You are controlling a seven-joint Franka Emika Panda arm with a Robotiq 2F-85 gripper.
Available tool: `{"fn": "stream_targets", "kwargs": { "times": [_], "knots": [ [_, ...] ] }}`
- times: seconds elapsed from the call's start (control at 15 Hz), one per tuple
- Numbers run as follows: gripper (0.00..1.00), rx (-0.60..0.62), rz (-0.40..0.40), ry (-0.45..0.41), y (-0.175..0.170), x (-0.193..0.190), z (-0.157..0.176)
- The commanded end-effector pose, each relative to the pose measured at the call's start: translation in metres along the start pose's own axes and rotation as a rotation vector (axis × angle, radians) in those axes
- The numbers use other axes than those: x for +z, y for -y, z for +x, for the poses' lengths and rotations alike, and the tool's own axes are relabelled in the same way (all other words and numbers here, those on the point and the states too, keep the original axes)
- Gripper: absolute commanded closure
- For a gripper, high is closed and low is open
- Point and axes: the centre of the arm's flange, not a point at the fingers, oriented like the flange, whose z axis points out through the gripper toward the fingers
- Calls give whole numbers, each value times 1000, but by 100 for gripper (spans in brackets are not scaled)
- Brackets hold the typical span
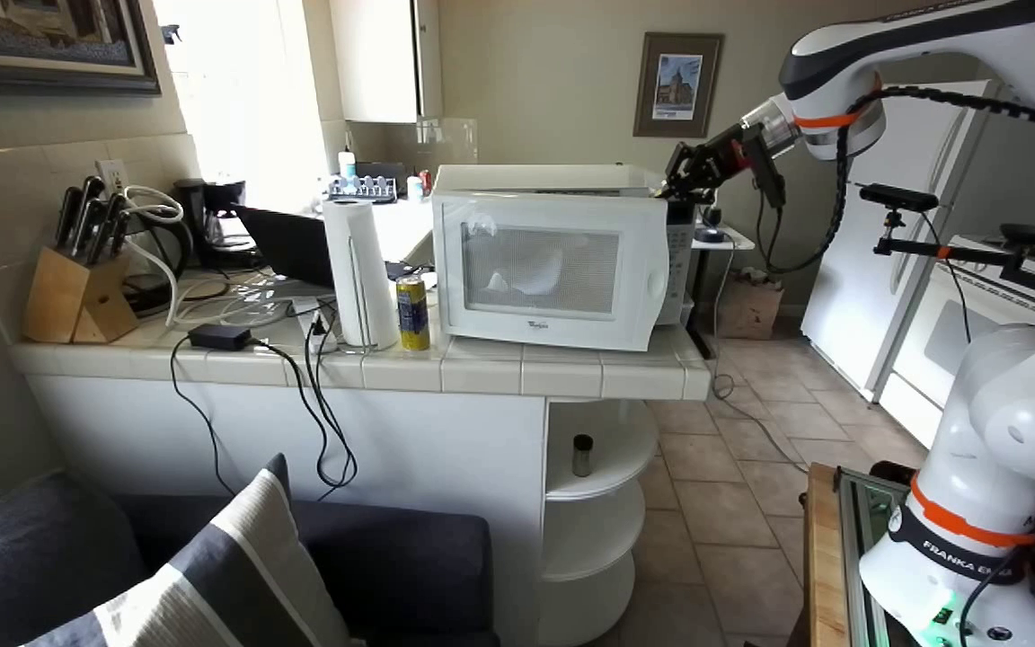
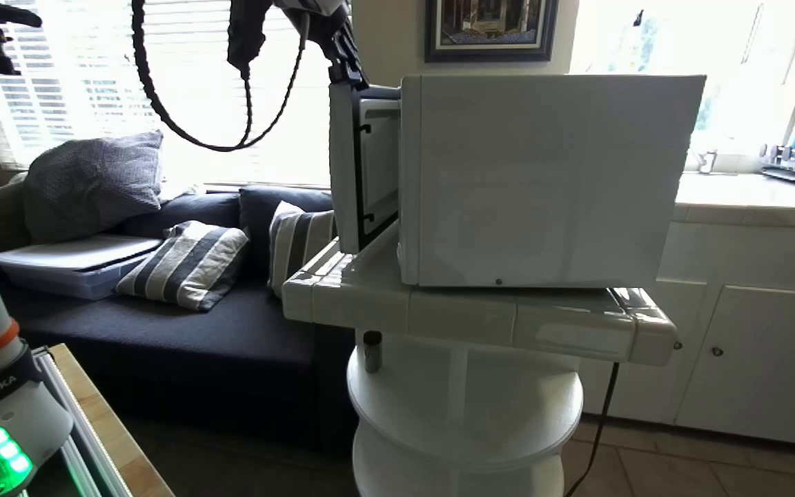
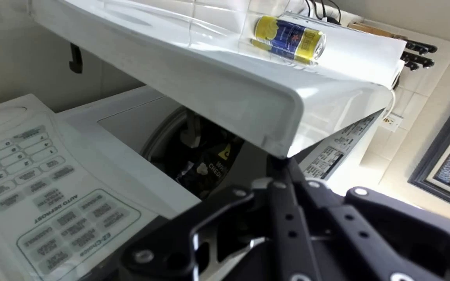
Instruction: Open the microwave door using the door ejecting button
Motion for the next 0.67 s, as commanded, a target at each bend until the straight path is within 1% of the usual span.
{"fn": "stream_targets", "kwargs": {
  "times": [0.0, 0.2, 0.33, 0.6],
  "knots": [
    [100, -15, -24, 54, -3, 15, -2],
    [100, -48, -37, 139, -4, 17, -19],
    [100, -82, -34, 227, -4, 16, -34],
    [100, -197, 13, 430, -1, 16, -71]
  ]
}}
